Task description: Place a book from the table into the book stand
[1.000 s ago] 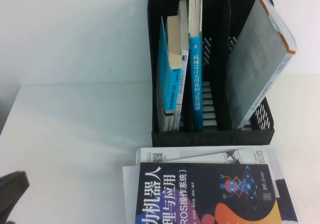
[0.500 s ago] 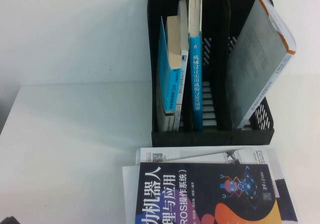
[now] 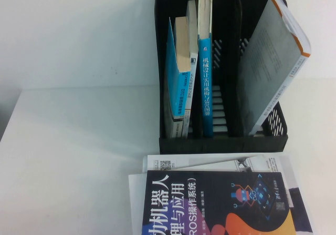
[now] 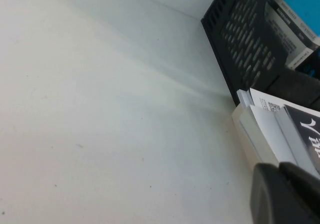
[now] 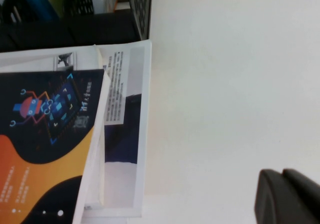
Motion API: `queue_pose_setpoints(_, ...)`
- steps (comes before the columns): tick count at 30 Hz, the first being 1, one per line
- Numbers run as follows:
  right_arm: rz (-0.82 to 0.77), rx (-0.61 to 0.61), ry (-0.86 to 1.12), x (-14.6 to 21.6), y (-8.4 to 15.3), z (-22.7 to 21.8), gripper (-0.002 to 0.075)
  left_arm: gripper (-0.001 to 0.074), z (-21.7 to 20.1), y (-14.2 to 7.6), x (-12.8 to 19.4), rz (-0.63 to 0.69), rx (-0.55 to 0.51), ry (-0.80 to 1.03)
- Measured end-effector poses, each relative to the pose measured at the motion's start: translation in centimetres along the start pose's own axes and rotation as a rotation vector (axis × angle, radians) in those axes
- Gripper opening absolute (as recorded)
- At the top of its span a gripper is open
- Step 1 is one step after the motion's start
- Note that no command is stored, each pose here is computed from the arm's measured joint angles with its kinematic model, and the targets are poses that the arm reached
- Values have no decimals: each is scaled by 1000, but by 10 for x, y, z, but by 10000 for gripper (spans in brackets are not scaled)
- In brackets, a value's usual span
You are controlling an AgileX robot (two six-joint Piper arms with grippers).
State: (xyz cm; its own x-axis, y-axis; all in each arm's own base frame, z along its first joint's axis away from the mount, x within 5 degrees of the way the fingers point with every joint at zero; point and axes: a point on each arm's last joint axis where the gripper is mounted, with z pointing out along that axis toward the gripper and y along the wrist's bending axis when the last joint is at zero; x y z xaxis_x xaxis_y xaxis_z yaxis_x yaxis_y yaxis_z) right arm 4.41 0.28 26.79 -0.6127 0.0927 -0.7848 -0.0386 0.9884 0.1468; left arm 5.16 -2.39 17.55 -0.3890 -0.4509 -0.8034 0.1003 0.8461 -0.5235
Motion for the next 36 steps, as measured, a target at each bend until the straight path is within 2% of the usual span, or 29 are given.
queue_pose_setpoints(5, 0, 0, -1, 0, 0, 0, -3, -3, 0, 2, -1, 57, -26, -8)
queue_pose_setpoints(10, 0, 0, -1, 0, 0, 0, -3, -3, -1, 11, -6, 321, -134, -40)
queue_pose_setpoints(15, 0, 0, -1, 0, 0, 0, -3, -3, -2, 14, -7, 423, -176, -42)
queue_pose_setpoints(18, 2, -19, -50, 3, 0, 1, -3, -3, -2, 15, -8, 446, -185, -39)
queue_pose_setpoints(23, 5, -90, -242, 20, -2, 10, -3, -3, -2, 15, -8, 452, -188, -37)
queue_pose_setpoints(26, 20, -136, -296, 40, -2, 32, -3, -3, -2, 15, -8, 452, -188, -37)
queue_pose_setpoints(28, 35, -150, -263, 63, -4, 53, -3, -3, -2, 15, -8, 452, -188, -37)
queue_pose_setpoints(32, -109, -101, -281, 74, -9, 64, -3, -3, -2, 15, -8, 453, -188, -36)
queue_pose_setpoints(36, -146, -102, -299, 73, -8, 64, -3, -3, -2, 15, -8, 458, -189, -35)
